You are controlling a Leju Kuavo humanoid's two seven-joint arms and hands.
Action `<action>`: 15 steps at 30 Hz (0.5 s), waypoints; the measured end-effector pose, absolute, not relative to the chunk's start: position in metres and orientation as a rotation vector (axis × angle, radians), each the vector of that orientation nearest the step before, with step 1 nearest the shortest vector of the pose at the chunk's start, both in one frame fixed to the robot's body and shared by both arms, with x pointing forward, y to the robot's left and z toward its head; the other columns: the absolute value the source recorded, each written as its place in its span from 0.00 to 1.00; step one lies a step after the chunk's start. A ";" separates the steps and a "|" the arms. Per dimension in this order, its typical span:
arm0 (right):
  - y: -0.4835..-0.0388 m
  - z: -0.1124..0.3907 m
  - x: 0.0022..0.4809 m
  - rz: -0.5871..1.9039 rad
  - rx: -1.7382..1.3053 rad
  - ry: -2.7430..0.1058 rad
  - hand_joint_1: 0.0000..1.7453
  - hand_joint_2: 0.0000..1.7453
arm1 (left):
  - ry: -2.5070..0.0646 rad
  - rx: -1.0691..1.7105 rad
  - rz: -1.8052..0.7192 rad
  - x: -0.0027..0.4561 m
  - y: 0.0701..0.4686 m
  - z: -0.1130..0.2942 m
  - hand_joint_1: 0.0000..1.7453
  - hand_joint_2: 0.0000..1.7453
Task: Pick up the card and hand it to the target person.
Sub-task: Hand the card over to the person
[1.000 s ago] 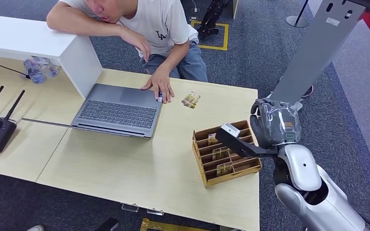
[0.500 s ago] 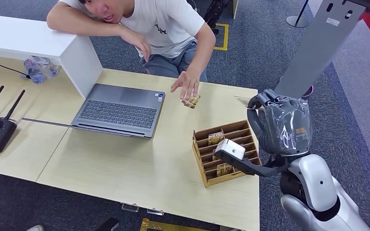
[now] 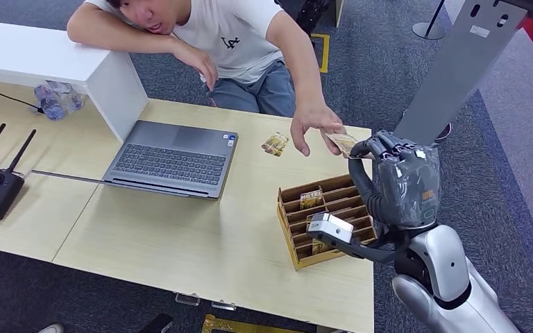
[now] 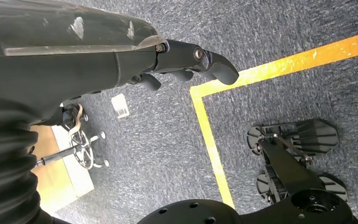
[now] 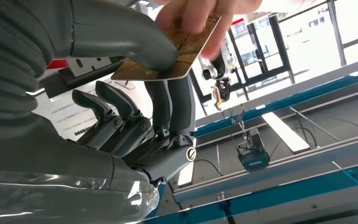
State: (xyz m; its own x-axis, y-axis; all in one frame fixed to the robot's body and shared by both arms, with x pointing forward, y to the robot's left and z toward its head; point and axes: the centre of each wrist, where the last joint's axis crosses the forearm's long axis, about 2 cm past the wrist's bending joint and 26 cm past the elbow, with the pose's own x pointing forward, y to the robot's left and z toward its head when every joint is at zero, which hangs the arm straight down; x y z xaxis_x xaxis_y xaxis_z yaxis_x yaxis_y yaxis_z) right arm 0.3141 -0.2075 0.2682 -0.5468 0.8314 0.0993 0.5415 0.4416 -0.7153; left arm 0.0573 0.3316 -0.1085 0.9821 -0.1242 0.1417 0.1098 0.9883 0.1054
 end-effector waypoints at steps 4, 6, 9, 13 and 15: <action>-0.205 0.263 0.320 0.865 -1.136 -2.266 1.00 1.00 | -0.149 0.097 -0.119 0.058 0.331 -0.108 0.00 1.00; -0.204 0.260 0.324 0.861 -1.122 -2.264 0.76 1.00 | -0.149 0.097 -0.120 0.058 0.331 -0.108 0.00 1.00; -0.201 0.255 0.329 0.855 -1.096 -2.262 0.00 1.00 | -0.150 0.095 -0.123 0.058 0.331 -0.108 0.00 1.00; -0.196 0.249 0.336 0.840 -1.051 -2.265 0.00 1.00 | -0.158 0.084 -0.131 0.058 0.331 -0.108 0.00 0.50; -0.195 0.246 0.338 0.829 -1.011 -2.257 0.00 1.00 | -0.166 0.081 -0.129 0.058 0.331 -0.109 0.00 0.00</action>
State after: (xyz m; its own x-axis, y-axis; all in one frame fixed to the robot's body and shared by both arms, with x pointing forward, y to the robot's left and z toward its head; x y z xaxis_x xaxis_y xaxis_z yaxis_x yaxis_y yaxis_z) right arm 0.3385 -0.1948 0.2461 -0.5816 0.7858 0.2104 0.4628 0.5324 -0.7088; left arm 0.0580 0.3306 -0.1085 0.9779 -0.1350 0.1598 0.1215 0.9884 0.0913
